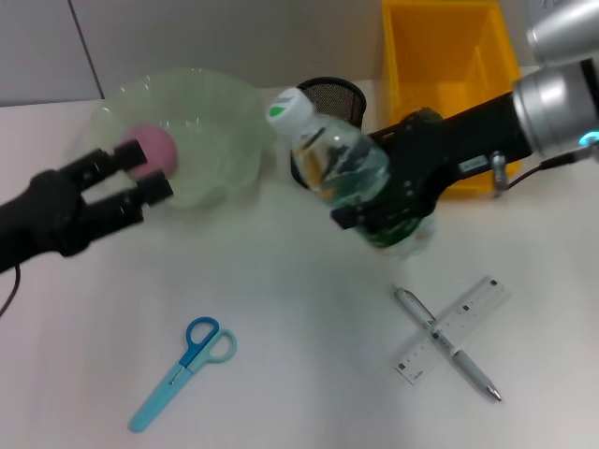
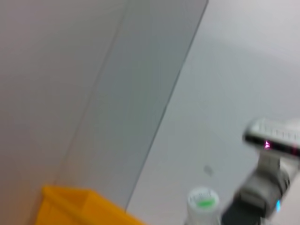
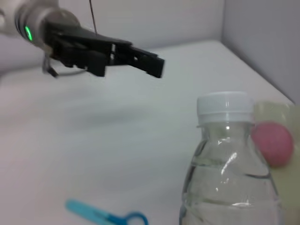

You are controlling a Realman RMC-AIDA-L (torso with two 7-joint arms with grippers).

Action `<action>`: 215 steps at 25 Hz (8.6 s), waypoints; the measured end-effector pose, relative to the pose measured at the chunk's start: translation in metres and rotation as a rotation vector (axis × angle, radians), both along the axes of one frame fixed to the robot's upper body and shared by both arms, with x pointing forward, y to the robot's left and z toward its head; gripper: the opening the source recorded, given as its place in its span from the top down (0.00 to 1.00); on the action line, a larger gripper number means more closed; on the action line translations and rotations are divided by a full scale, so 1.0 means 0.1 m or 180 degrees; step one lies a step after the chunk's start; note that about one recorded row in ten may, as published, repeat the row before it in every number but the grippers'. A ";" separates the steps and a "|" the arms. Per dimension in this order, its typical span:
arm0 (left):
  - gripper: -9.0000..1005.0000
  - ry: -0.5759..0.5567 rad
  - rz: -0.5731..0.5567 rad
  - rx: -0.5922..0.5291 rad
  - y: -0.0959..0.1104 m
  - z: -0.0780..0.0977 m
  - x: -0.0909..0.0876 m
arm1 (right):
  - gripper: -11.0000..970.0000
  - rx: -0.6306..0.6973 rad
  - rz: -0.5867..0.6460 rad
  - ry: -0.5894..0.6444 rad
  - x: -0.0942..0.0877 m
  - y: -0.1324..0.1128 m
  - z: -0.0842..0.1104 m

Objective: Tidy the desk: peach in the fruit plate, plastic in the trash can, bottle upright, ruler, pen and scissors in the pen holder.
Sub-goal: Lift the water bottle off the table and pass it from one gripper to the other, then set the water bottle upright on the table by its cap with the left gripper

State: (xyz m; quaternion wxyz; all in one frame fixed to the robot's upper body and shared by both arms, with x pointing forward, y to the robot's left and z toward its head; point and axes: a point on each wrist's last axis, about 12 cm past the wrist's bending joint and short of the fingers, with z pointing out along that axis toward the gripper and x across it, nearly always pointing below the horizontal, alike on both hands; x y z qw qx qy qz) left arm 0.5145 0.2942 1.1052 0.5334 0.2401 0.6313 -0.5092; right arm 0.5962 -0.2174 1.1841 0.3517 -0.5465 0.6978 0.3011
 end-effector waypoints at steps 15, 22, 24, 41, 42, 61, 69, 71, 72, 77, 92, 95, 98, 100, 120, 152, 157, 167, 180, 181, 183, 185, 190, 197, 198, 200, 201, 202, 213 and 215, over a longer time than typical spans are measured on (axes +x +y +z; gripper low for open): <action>0.30 -0.0094 -0.0040 -0.0248 -0.24 -0.08 0.05 | 0.23 0.0880 0.0201 0.0207 -0.10 0.28 -0.43; 0.30 -0.0176 -0.0067 -0.0217 -0.35 -0.15 0.03 | 0.23 0.0932 0.0251 0.0283 -0.14 0.34 -0.53; 0.30 -0.0185 -0.0068 -0.0218 -0.36 -0.16 0.03 | 0.23 0.0940 0.0261 0.0306 -0.15 0.35 -0.55; 0.31 -0.0242 -0.0111 -0.0236 -0.47 -0.22 0.00 | 0.22 0.0944 0.0315 0.0379 -0.19 0.41 -0.64; 0.31 -0.0242 -0.0111 -0.0236 -0.47 -0.22 0.00 | 0.22 0.0944 0.0315 0.0379 -0.19 0.41 -0.64; 0.32 -0.0280 -0.0123 -0.0227 -0.48 -0.20 0.02 | 0.21 0.0932 0.0300 0.0358 -0.17 0.42 -0.63; 0.32 -0.0313 -0.0130 -0.0215 -0.52 -0.20 0.05 | 0.21 0.0932 0.0310 0.0350 -0.16 0.43 -0.62; 0.32 -0.0321 -0.0131 -0.0216 -0.54 -0.21 0.04 | 0.20 0.0936 0.0322 0.0348 -0.16 0.45 -0.62; 0.32 -0.0321 -0.0131 -0.0216 -0.54 -0.21 0.04 | 0.20 0.0936 0.0322 0.0348 -0.16 0.45 -0.62; 0.33 -0.0316 -0.0127 -0.0227 -0.54 -0.21 0.04 | 0.20 0.0942 0.0296 0.0352 -0.15 0.47 -0.63; 0.33 -0.0306 -0.0112 -0.0274 -0.55 -0.21 0.04 | 0.19 0.0929 0.0311 0.0354 -0.16 0.48 -0.64; 0.35 -0.0301 -0.0112 -0.0276 -0.55 -0.21 0.04 | 0.19 0.0932 0.0310 0.0353 -0.16 0.48 -0.63; 0.38 -0.0300 -0.0111 -0.0275 -0.55 -0.21 0.04 | 0.19 0.0934 0.0312 0.0351 -0.15 0.48 -0.63; 0.41 -0.0300 -0.0110 -0.0275 -0.55 -0.21 0.04 | 0.19 0.0934 0.0313 0.0349 -0.15 0.49 -0.63; 0.56 -0.0321 -0.0117 -0.0277 -0.56 -0.21 0.03 | 0.18 0.0968 0.0320 0.0370 -0.16 0.49 -0.62; 0.55 -0.0298 -0.0081 -0.0273 -0.50 -0.20 0.04 | 0.17 0.0812 0.0352 0.0186 -0.11 0.49 -0.57; 0.55 -0.0300 -0.0069 -0.0270 -0.50 -0.20 0.05 | 0.17 0.0769 0.0385 0.0121 -0.10 0.50 -0.54; 0.54 -0.0288 -0.0002 -0.0262 -0.47 -0.21 0.06 | 0.16 0.0708 0.0319 0.0003 -0.07 0.45 -0.52; 0.53 -0.0270 0.0169 -0.0225 -0.41 -0.22 0.09 | 0.16 0.0664 0.0275 -0.0103 -0.07 0.40 -0.50; 0.53 -0.0272 0.0178 -0.0221 -0.40 -0.23 0.09 | 0.16 0.0660 0.0262 -0.0111 -0.07 0.38 -0.50; 0.53 -0.0284 0.0222 -0.0206 -0.38 -0.24 0.08 | 0.16 0.0654 0.0223 -0.0144 -0.08 0.35 -0.52; 0.53 -0.0359 0.0327 -0.0151 -0.32 -0.26 0.05 | 0.16 0.0657 0.0132 -0.0217 -0.10 0.28 -0.58; 0.53 -0.0584 0.0531 -0.0006 -0.19 -0.29 -0.01 | 0.16 0.0720 -0.0063 -0.0236 -0.13 0.19 -0.68; 0.53 -0.0906 0.0837 0.0279 -0.06 -0.34 -0.04 | 0.16 0.0763 -0.0171 -0.0146 -0.18 0.14 -0.78; 0.53 -0.0906 0.0837 0.0279 -0.06 -0.34 -0.04 | 0.16 0.0766 -0.0181 -0.0110 -0.19 0.14 -0.80; 0.52 -0.0942 0.0919 0.0356 -0.03 -0.34 -0.03 | 0.16 0.0761 -0.0200 -0.0070 -0.20 0.13 -0.83; 0.52 -0.0942 0.0919 0.0356 -0.03 -0.34 -0.03 | 0.16 0.0757 -0.0207 -0.0058 -0.21 0.13 -0.85; 0.52 -0.0942 0.0919 0.0356 -0.03 -0.34 -0.03 | 0.16 0.0753 -0.0213 -0.0047 -0.21 0.13 -0.86; 0.52 -0.0886 0.1398 0.0745 0.13 -0.41 0.12 | 0.16 0.0707 -0.0320 0.0006 -0.24 0.09 -0.94; 0.52 -0.0866 0.1431 0.0768 0.14 -0.41 0.14 | 0.16 0.0706 -0.0322 0.0008 -0.24 0.09 -0.94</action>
